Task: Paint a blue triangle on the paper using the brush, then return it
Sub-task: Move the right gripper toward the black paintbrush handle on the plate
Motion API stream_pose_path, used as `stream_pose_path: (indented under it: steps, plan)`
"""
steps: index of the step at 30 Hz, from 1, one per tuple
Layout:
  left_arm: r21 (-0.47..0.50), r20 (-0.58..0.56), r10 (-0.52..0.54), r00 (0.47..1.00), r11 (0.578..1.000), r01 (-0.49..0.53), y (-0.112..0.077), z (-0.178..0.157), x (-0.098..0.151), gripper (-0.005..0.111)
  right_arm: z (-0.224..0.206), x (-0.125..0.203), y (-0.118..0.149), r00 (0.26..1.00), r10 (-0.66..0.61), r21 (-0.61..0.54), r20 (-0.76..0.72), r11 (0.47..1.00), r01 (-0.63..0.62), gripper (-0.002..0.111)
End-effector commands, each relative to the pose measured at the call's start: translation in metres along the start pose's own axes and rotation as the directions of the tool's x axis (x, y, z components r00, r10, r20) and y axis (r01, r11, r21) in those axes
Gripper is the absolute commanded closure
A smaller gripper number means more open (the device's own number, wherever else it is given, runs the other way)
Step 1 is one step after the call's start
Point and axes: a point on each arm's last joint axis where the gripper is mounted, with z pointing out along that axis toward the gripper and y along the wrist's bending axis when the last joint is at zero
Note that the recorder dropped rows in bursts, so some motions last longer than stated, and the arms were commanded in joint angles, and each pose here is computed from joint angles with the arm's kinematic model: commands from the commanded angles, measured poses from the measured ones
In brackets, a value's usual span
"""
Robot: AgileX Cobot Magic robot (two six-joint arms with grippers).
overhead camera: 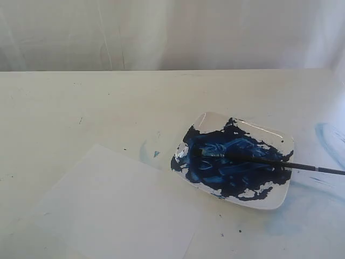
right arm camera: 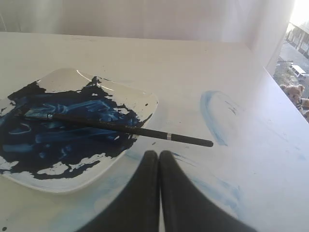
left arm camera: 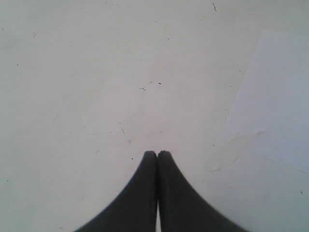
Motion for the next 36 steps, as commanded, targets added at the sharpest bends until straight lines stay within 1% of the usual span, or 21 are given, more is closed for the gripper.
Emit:
stream_pose_path:
  steps: [1,16,20,26,29,33,34,36]
  plan:
    - [0.005,-0.011,0.000,1.000,1.000,0.000,0.000,0.001,0.001,0.107,0.000,0.001,0.000,1.000,0.001,0.004,0.005,1.000,-0.001,0.108]
    - [0.005,-0.011,0.000,1.000,1.000,0.000,0.000,0.001,0.001,0.107,0.000,0.000,0.000,1.000,-0.001,0.006,0.015,1.000,0.001,0.108]
    - [0.005,-0.011,0.000,1.000,1.000,0.000,0.000,0.001,0.001,0.107,0.000,-0.006,-0.001,0.997,-0.012,0.014,0.076,1.000,0.011,0.108]
    - [0.005,-0.011,0.000,1.000,1.000,0.000,0.000,0.001,0.001,0.107,-0.002,-0.019,-0.003,0.974,-0.017,0.034,0.225,0.999,0.010,0.108]
    - [0.005,-0.011,0.000,1.000,1.000,0.000,0.000,0.001,0.001,0.107,-0.003,-0.023,-0.003,0.965,-0.016,0.038,0.263,0.999,0.006,0.108]
    - [0.005,-0.011,0.000,1.000,1.000,0.000,0.000,0.001,0.001,0.107,-0.004,-0.024,-0.003,0.961,-0.014,0.039,0.277,0.999,0.003,0.108]
    - [0.005,-0.011,0.000,1.000,1.000,0.000,0.000,0.001,0.001,0.107,-0.004,-0.024,-0.003,0.959,-0.008,0.038,0.283,0.999,-0.003,0.108]
    - [0.005,-0.011,0.000,1.000,1.000,0.000,0.000,0.001,0.001,0.107,-0.005,-0.028,-0.004,0.946,0.061,0.020,0.319,0.997,-0.071,0.108]
